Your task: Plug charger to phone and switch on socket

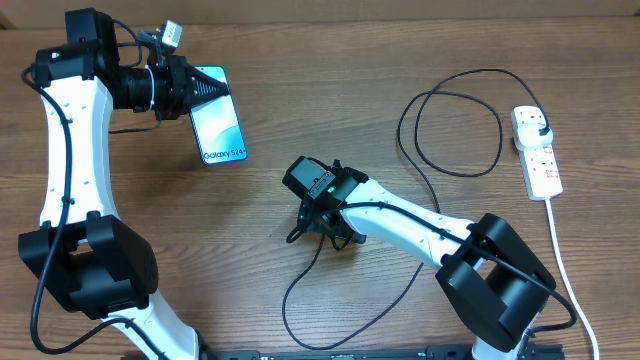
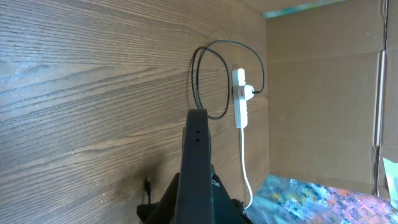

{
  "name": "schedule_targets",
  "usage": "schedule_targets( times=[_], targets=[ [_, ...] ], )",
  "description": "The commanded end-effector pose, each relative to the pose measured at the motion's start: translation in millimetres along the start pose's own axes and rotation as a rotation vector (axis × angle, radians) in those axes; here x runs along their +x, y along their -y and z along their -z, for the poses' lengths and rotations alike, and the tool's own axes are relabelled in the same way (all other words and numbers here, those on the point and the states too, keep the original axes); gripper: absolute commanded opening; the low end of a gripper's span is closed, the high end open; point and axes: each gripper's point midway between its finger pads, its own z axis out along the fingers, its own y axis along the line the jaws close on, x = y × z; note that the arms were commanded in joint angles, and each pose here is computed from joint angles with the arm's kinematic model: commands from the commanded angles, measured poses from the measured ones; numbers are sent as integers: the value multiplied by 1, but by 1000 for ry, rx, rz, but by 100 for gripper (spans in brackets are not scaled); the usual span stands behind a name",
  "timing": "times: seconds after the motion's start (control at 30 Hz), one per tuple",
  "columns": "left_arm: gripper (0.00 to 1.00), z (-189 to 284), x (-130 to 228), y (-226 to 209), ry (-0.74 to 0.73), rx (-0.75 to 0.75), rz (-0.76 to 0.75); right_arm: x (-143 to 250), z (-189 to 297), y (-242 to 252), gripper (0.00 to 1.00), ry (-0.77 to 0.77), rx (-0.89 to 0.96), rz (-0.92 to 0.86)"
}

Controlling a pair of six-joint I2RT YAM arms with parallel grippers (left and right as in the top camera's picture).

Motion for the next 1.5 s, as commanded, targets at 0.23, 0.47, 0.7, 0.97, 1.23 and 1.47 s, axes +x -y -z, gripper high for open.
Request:
schedule_targets(
  times=[0.23, 0.47, 0.7, 0.97, 1.23, 1.47],
  targets=[
    [4, 1, -1, 5, -1, 45, 12, -1, -1, -6, 81, 2, -8, 4],
    [4, 0, -1, 5, -1, 44, 13, 1, -5, -6, 73, -12, -2, 4],
    [4, 0, -1, 5, -1, 44, 13, 1, -5, -6, 52, -11, -2, 4],
    [4, 0, -1, 5, -2, 44, 13, 1, -5, -7, 37, -12, -6, 0],
    [4, 0, -1, 5, -1, 44, 13, 1, -5, -6, 30, -13, -5, 0],
    [4, 0, -1, 5, -2, 44, 13, 1, -5, -6, 28, -13, -4, 0]
  ],
)
